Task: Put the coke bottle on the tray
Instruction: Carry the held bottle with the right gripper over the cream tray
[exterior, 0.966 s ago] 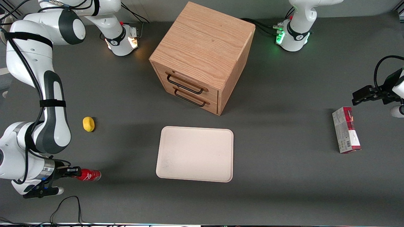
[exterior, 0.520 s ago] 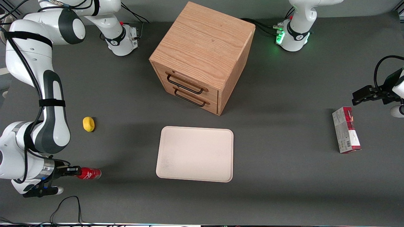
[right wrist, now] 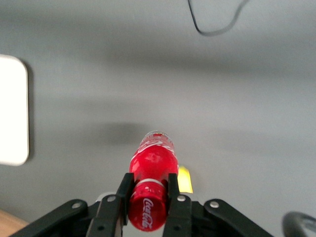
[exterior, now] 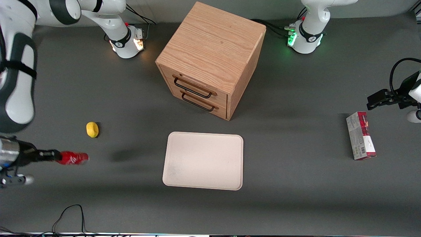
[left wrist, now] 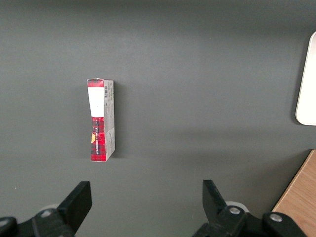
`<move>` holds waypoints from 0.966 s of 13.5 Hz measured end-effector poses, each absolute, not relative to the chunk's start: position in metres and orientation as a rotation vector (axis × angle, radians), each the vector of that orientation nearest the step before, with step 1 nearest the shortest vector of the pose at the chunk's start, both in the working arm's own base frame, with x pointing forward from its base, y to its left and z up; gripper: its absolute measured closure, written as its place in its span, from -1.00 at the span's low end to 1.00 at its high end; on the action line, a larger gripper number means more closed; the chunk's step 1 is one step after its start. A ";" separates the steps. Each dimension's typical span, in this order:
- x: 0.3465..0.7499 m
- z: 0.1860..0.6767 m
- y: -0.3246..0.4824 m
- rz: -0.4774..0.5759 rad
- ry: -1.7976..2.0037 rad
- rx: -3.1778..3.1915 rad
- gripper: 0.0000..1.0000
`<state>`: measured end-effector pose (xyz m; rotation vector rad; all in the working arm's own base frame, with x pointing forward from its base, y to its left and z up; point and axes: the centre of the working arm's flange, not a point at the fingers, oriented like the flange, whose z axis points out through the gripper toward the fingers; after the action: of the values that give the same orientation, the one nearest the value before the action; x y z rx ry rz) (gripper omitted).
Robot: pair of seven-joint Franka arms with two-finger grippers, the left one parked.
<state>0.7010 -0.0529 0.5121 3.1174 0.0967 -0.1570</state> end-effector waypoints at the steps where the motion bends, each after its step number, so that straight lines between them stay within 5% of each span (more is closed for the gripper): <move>1: 0.684 0.533 -0.053 -0.155 0.096 3.110 0.37; 8: 0.538 0.557 -0.040 -0.077 0.117 3.104 0.37; 13: 0.561 0.541 0.006 -0.065 0.078 3.101 0.37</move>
<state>0.5606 0.0060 0.5410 3.1008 0.0785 -0.0652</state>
